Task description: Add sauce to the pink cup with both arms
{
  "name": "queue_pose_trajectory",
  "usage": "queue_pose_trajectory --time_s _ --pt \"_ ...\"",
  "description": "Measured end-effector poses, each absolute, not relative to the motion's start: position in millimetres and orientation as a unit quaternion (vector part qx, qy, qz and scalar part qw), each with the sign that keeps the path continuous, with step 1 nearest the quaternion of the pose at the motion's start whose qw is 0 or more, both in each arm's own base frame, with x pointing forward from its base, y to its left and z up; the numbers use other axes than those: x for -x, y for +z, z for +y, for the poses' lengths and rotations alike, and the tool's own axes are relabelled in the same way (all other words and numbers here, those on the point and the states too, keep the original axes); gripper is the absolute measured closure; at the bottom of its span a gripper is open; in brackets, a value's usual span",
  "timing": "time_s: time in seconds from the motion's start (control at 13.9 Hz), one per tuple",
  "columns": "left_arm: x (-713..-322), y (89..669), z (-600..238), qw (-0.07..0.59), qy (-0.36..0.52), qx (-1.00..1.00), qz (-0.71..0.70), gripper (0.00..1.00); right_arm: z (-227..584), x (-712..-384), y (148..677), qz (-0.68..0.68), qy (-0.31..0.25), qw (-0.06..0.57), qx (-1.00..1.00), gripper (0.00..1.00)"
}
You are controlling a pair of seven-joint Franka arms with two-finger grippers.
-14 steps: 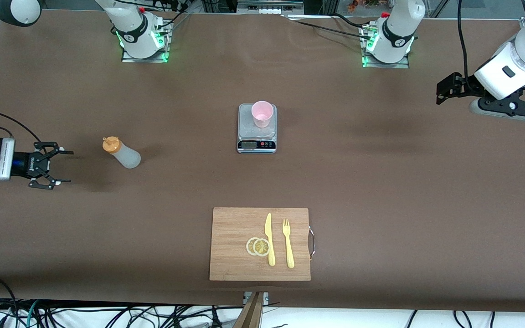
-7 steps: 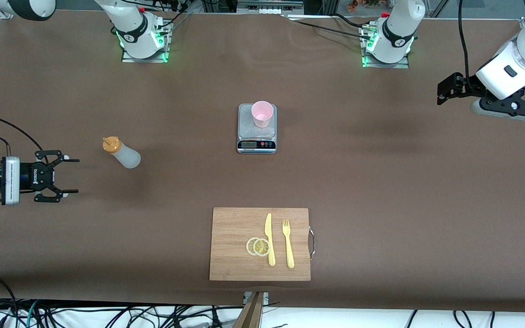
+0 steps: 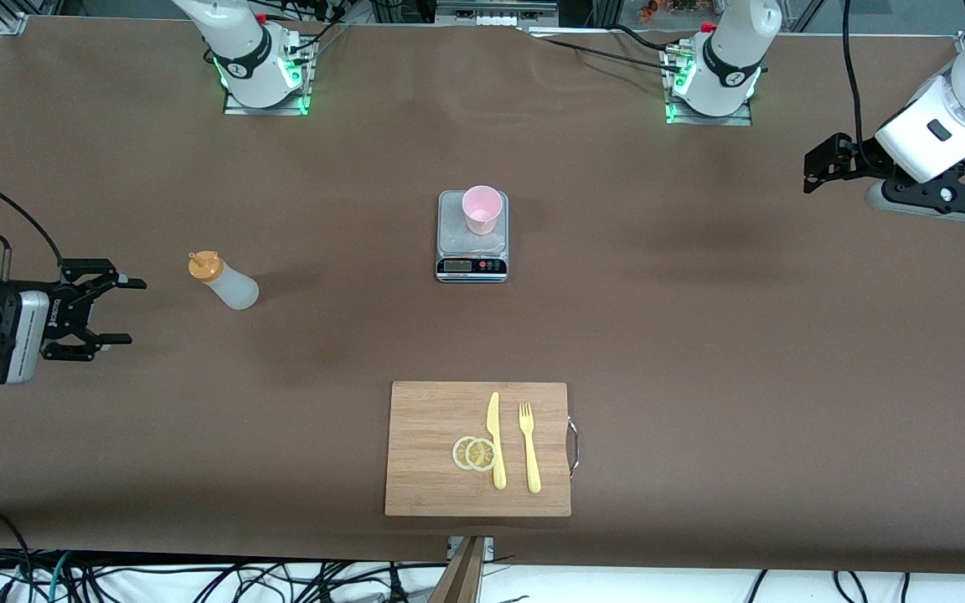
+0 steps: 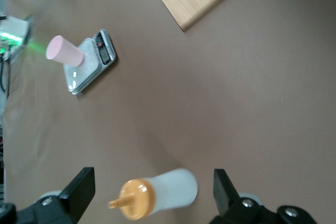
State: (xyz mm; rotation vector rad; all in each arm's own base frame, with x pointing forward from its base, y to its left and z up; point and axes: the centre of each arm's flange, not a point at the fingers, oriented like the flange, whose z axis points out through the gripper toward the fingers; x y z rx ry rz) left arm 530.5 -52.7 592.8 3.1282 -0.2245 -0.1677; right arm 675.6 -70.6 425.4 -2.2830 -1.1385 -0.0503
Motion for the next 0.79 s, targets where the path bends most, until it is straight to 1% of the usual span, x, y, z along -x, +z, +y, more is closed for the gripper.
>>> queue_pose_trajectory --time_s 0.22,0.5,0.65,0.79 --pt "-531 593 -53 0.0 -0.053 -0.996 -0.072 0.0 -40 -665 473 -0.357 0.03 0.222 0.907 0.0" --pt "-531 593 -53 0.0 -0.054 -0.996 -0.072 0.0 -13 -647 508 -0.282 0.073 0.136 0.947 0.0" --pt "-531 593 -53 0.0 -0.054 -0.996 -0.072 0.0 -4 -632 524 -0.237 0.084 0.113 0.961 0.0" --pt "-531 593 -53 0.0 -0.054 -0.996 -0.072 0.0 6 -614 536 -0.179 0.095 0.102 0.974 0.0"
